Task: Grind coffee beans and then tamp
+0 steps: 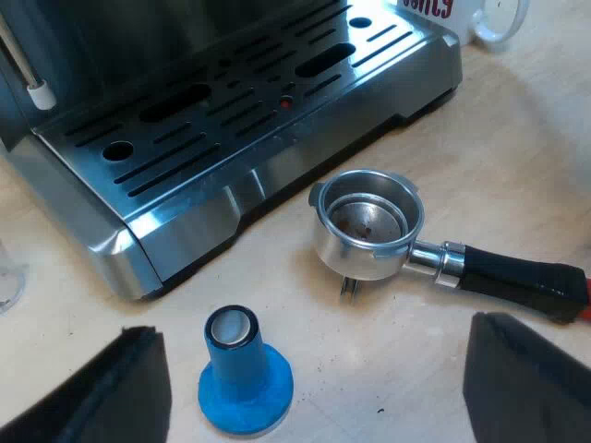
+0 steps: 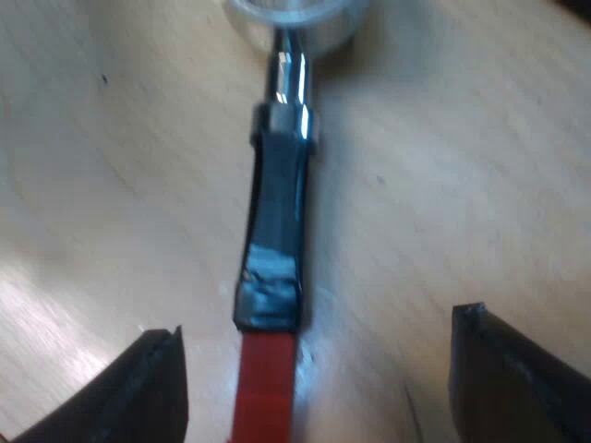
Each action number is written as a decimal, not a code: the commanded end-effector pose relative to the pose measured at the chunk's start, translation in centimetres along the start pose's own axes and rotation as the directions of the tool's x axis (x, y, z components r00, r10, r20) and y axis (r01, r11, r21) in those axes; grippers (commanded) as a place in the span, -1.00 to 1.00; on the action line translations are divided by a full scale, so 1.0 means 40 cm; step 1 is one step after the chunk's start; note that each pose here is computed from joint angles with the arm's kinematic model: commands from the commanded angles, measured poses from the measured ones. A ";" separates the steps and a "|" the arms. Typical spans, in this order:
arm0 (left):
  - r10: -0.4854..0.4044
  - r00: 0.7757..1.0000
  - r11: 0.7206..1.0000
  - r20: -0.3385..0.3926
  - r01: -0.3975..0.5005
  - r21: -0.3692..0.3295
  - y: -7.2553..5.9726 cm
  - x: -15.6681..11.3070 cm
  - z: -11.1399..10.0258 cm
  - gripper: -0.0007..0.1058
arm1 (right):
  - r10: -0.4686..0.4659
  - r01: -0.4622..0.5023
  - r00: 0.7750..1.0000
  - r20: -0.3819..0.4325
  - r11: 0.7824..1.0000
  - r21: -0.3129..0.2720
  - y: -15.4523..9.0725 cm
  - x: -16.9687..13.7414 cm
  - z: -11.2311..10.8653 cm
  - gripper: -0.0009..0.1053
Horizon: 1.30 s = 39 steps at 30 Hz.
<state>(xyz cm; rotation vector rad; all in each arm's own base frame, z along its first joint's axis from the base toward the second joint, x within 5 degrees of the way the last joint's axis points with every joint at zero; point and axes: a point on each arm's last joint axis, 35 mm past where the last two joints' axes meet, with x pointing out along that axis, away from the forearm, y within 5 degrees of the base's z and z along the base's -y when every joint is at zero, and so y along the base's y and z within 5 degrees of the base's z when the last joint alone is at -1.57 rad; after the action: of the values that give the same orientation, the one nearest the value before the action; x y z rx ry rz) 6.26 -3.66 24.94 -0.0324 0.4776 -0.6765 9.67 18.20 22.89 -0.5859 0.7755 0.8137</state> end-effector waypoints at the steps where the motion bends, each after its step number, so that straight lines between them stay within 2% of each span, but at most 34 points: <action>1: 0.008 1.000 1.000 0.018 -0.008 0.011 0.000 -0.002 0.004 0.27 | 0.003 -0.003 0.999 0.041 1.000 -0.006 -0.005 -0.021 0.024 0.18; 2: 0.008 1.000 1.000 0.018 -0.008 0.011 0.000 -0.002 0.004 0.27 | 0.003 -0.003 0.999 0.053 1.000 -0.006 -0.006 -0.027 0.031 0.18; 3: 0.008 1.000 1.000 0.018 -0.008 0.011 0.000 -0.002 0.004 0.27 | 0.005 -0.002 0.995 0.096 1.000 -0.030 -0.010 -0.049 0.056 0.18; 7: 0.008 1.000 1.000 0.018 -0.008 0.011 0.000 -0.002 0.004 0.27 | 0.005 0.003 0.987 0.161 0.999 -0.048 -0.015 -0.077 0.083 0.18; 12: 0.008 1.000 1.000 0.018 -0.008 0.011 0.000 -0.002 0.004 0.27 | 0.003 0.011 0.957 0.289 0.999 -0.046 -0.022 -0.112 0.110 0.18; 15: 0.008 1.000 1.000 0.018 -0.008 0.011 0.000 -0.002 0.004 0.27 | 0.027 -0.008 0.944 0.330 0.998 -0.060 -0.023 -0.127 0.115 0.18; 22: 0.008 1.000 1.000 0.019 -0.008 0.012 0.000 -0.002 0.004 0.27 | 0.043 -0.021 0.939 0.341 0.997 -0.068 -0.023 -0.133 0.116 0.18; 26: 0.121 0.992 0.993 0.021 -0.121 0.009 0.010 -0.001 0.004 0.27 | 0.046 -0.024 0.938 0.343 0.997 -0.069 -0.023 -0.133 0.116 0.18; 28: 0.140 0.990 0.990 0.013 -0.140 0.006 0.013 0.002 0.004 0.27 | 0.046 -0.024 0.938 0.343 0.997 -0.069 -0.023 -0.133 0.116 0.18; 34: 0.142 0.987 0.989 -0.081 -0.146 -0.034 0.022 0.031 0.018 0.27 | 0.046 -0.024 0.938 0.343 0.997 -0.069 -0.023 -0.133 0.116 0.18; 39: 0.137 0.967 0.986 -0.213 -0.153 -0.060 0.038 0.083 0.040 0.27 | 0.046 -0.024 0.938 0.343 0.997 -0.069 -0.023 -0.133 0.116 0.18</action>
<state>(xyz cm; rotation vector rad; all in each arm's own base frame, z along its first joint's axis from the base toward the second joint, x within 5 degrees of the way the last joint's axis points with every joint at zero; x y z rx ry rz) 9.82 -4.58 24.43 0.0099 0.7039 -0.5320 9.78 18.75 29.35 -0.4758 0.4725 0.9307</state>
